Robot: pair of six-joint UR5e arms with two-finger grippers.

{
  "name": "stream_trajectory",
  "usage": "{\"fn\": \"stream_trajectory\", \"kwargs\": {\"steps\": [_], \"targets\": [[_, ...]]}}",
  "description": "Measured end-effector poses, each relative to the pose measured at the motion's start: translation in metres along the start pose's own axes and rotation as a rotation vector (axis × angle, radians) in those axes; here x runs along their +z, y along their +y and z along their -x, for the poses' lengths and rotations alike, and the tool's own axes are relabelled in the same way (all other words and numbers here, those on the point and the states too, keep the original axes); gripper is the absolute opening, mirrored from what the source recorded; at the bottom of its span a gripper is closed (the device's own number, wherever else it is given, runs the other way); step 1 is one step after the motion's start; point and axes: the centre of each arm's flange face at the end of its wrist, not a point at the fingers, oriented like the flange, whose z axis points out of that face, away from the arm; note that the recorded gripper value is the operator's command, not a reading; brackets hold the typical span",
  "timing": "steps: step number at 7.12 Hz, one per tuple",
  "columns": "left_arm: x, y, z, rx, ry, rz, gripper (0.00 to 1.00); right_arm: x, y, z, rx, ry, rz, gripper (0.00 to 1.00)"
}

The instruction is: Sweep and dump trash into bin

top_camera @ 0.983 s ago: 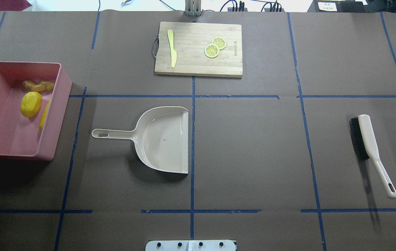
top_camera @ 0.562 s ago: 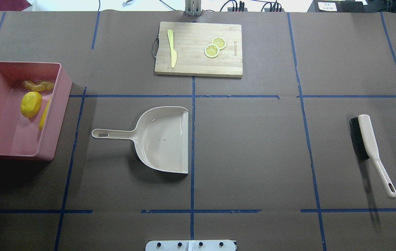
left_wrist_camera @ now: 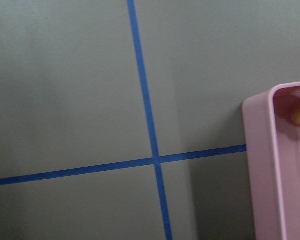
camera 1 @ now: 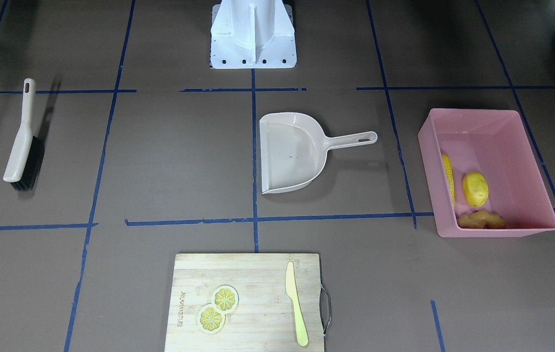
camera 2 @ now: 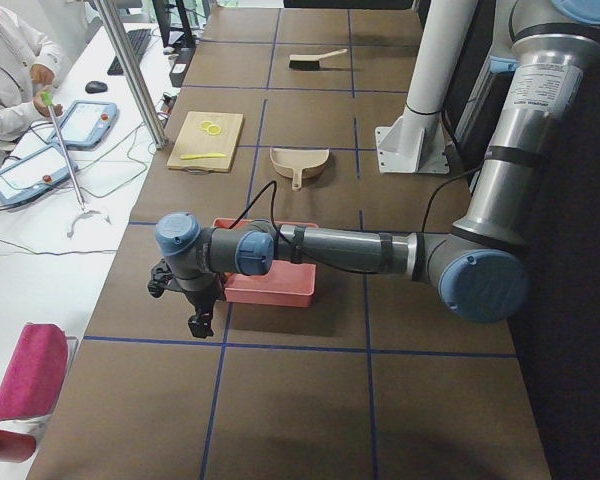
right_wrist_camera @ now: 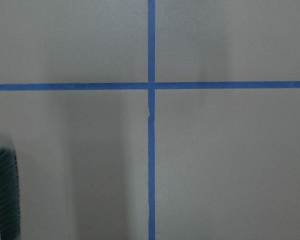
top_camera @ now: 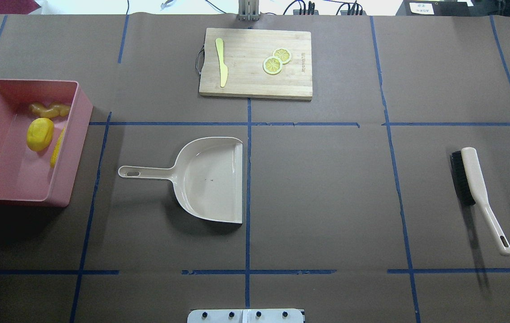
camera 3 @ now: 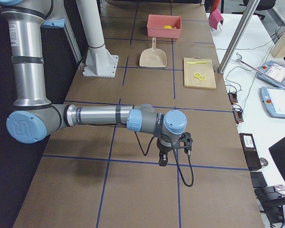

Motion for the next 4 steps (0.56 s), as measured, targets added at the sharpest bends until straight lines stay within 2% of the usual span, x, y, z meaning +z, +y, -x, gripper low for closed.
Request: {"fn": "stream_trajectory", "kwargs": {"steps": [4], "targets": [[0.005,0.0018,-0.0012,0.0,0.001,0.012,1.0,0.0002,-0.0002,0.0004,0.001,-0.002,0.0,1.0]]}}
